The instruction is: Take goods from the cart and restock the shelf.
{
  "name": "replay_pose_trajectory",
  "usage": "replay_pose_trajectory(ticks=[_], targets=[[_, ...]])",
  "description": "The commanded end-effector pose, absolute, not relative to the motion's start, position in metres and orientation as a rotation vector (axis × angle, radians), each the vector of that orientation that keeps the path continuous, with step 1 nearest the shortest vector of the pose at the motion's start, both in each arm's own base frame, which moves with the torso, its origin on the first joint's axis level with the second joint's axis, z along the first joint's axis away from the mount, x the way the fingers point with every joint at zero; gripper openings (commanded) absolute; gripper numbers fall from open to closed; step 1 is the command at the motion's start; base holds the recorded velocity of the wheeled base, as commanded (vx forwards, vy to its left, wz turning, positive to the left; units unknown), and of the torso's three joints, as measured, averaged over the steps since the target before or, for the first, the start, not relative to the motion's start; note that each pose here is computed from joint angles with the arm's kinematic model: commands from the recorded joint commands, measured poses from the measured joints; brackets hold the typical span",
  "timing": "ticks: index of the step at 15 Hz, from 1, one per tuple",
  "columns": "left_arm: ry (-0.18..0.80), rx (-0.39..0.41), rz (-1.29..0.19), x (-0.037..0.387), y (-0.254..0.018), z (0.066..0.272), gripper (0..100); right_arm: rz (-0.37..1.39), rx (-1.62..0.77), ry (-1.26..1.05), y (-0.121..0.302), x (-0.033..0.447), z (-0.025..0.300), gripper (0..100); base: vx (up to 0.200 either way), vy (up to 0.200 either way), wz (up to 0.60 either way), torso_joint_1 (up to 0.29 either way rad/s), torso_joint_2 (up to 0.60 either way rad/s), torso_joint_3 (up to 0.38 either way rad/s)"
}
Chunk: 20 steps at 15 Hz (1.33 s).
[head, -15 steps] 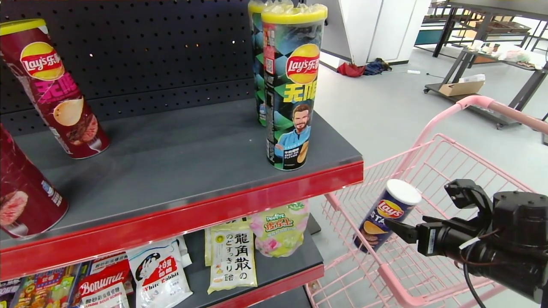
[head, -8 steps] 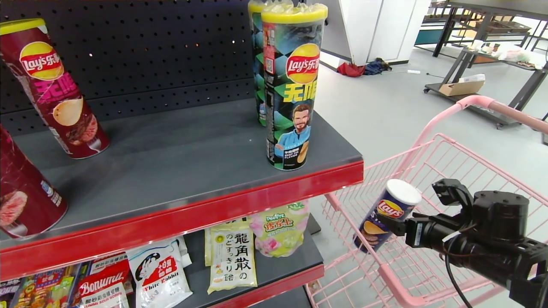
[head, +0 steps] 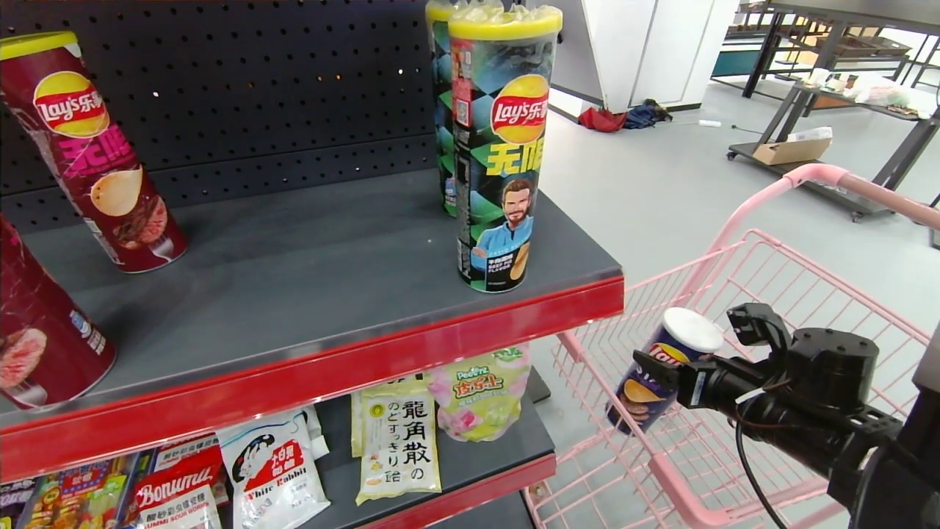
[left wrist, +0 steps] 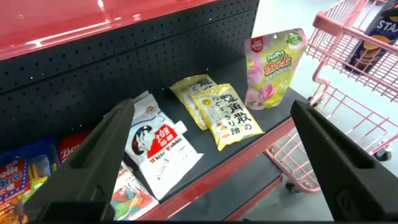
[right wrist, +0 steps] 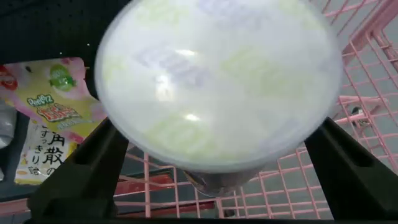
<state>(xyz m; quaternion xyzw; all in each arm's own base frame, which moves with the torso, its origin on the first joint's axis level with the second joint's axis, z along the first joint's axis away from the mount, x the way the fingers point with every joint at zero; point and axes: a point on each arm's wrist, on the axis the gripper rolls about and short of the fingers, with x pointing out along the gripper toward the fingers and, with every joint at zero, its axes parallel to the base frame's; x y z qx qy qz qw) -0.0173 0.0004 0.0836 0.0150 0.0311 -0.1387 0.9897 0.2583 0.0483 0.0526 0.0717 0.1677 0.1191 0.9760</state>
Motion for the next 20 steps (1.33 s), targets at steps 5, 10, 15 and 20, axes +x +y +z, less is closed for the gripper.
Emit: replay_pose_trajectory(ticks=[5, 10, 15, 20], targets=[[0.064, 0.031, -0.279, -0.017, 0.0, 0.084, 100, 0.244, 0.139, 0.38, 0.05, 0.264, 0.035, 100, 0.0, 0.0, 0.0, 0.0, 0.0, 0.0], [0.063, 0.032, -0.277, -0.017, 0.0, 0.084, 100, 0.247, 0.142, 0.383, 0.051, 0.268, 0.033, 0, 0.0, 0.0, 0.0, 0.0, 0.0, 0.0], [0.062, 0.032, -0.28, -0.017, 0.0, 0.084, 100, 0.234, 0.063, 0.252, 0.045, 0.259, 0.074, 0, 0.0, 0.0, 0.0, 0.0, 0.0, 0.0], [0.063, 0.032, -0.286, -0.017, 0.0, 0.084, 100, 0.195, -0.011, 0.099, 0.031, 0.225, 0.198, 0, 0.0, 0.0, 0.0, 0.0, 0.0, 0.0]])
